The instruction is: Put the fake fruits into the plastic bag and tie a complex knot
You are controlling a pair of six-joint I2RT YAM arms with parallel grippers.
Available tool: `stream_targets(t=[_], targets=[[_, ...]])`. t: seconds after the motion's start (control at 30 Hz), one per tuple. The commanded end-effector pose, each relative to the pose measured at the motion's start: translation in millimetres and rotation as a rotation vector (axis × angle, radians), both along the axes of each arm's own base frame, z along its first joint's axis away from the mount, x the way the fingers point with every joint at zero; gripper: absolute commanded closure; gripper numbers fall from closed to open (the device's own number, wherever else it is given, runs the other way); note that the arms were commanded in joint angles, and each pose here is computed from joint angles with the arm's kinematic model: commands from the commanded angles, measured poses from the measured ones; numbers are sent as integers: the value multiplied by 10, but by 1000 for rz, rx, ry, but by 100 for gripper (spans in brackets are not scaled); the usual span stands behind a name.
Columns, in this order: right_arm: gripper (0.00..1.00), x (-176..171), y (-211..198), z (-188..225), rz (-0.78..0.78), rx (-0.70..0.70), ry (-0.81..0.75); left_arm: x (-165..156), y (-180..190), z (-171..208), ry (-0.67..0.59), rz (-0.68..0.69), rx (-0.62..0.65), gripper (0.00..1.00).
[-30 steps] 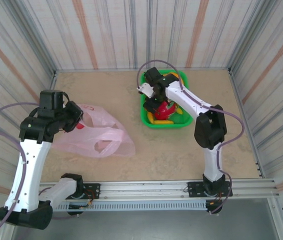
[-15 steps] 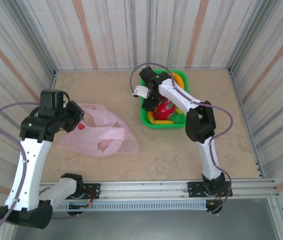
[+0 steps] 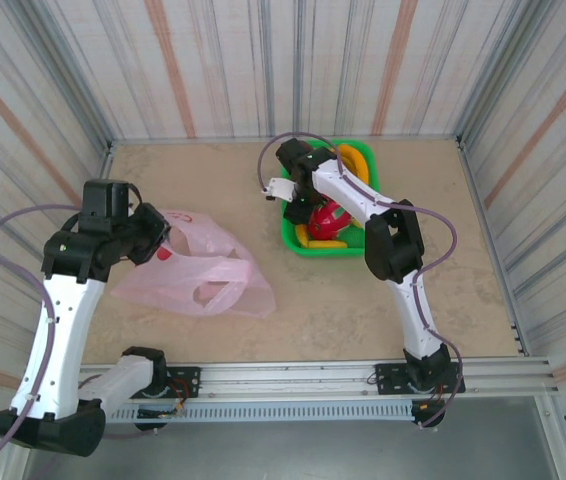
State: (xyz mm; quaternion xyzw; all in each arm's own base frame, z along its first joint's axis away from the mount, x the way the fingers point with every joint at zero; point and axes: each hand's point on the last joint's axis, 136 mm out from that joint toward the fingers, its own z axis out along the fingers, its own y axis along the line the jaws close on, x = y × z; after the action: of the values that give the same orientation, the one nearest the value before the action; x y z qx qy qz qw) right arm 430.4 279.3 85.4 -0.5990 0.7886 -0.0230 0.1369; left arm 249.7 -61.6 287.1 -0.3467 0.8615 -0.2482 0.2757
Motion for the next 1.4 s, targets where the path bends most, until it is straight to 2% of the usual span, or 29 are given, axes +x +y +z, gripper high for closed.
stream_targets(t=[0.0,0.13,0.33,0.7,0.93,1.17,1.37], targets=[[35,-5,121,3,27,33,8,-23,-3,-42,19,1,-10,100],[48,9,80,90,18,25,-12,-24,-3,-38,17,-1,-9,100],[57,15,56,353,12,53,-52,-20,-11,-48,20,0,-15,100],[60,3,-93,892,-92,198,-92,0,-48,-53,16,-8,-34,100],[63,-89,-231,1361,-231,402,-131,52,-175,-74,19,-33,-82,100],[65,-536,-422,1795,-404,610,-131,118,-292,-56,9,-59,-89,100],[65,-1233,-407,2170,-511,937,-18,160,-412,-49,4,-80,-101,100]])
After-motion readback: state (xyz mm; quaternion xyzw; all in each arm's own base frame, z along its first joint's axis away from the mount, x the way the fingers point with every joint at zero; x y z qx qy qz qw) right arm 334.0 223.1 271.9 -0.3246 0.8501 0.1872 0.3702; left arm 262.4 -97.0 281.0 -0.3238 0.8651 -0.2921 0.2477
